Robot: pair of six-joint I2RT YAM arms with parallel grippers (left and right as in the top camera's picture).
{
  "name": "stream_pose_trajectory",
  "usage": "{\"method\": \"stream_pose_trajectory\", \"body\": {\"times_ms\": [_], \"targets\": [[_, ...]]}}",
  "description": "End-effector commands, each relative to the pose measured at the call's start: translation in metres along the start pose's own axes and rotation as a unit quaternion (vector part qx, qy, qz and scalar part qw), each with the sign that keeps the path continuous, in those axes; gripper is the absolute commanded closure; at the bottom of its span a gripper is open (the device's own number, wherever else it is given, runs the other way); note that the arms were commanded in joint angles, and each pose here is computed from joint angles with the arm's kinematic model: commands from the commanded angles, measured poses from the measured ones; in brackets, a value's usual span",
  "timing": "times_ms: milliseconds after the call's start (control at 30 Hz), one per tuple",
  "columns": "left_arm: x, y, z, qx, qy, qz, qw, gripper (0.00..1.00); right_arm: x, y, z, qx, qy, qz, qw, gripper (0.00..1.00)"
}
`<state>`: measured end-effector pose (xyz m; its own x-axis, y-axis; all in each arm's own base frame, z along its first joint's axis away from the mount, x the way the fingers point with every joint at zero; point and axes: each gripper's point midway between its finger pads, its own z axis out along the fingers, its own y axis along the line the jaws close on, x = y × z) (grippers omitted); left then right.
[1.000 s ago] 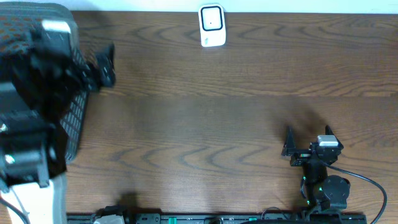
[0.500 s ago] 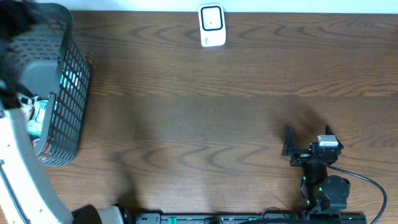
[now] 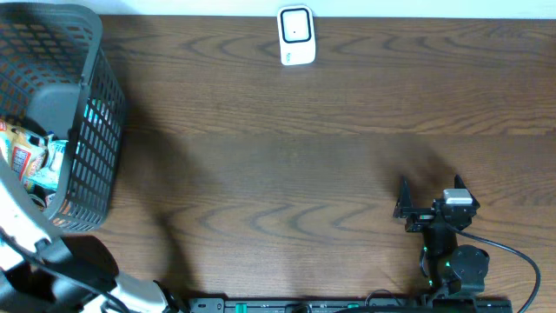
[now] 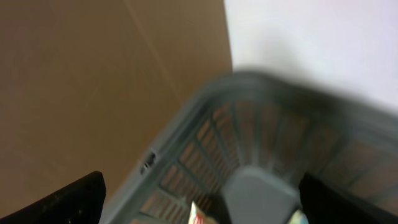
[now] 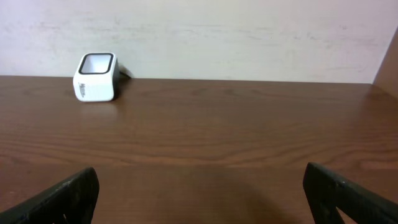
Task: Scan the item barcode
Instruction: 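Raise the left gripper and reach into the grey basket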
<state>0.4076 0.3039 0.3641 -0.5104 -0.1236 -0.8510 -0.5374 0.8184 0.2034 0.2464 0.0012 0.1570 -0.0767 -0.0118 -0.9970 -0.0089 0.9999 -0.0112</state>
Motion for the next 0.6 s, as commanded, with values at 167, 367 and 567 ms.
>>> {"method": "stream_pose_trajectory", "body": {"times_ms": [167,367,567], "targets": [[0.103,0.010,0.073,-0.040,0.136,0.058,0.988,0.02,0.001,0.002,0.000,-0.004,0.000,-0.006,1.000,0.01],[0.173,0.004,0.096,-0.036,0.196,0.163,0.966,0.01,0.001,0.002,0.000,-0.004,0.000,-0.006,1.000,0.01],[0.221,0.008,0.101,-0.050,0.237,0.193,0.951,0.01,0.001,0.002,0.000,-0.004,0.000,-0.006,1.000,0.01]]}}
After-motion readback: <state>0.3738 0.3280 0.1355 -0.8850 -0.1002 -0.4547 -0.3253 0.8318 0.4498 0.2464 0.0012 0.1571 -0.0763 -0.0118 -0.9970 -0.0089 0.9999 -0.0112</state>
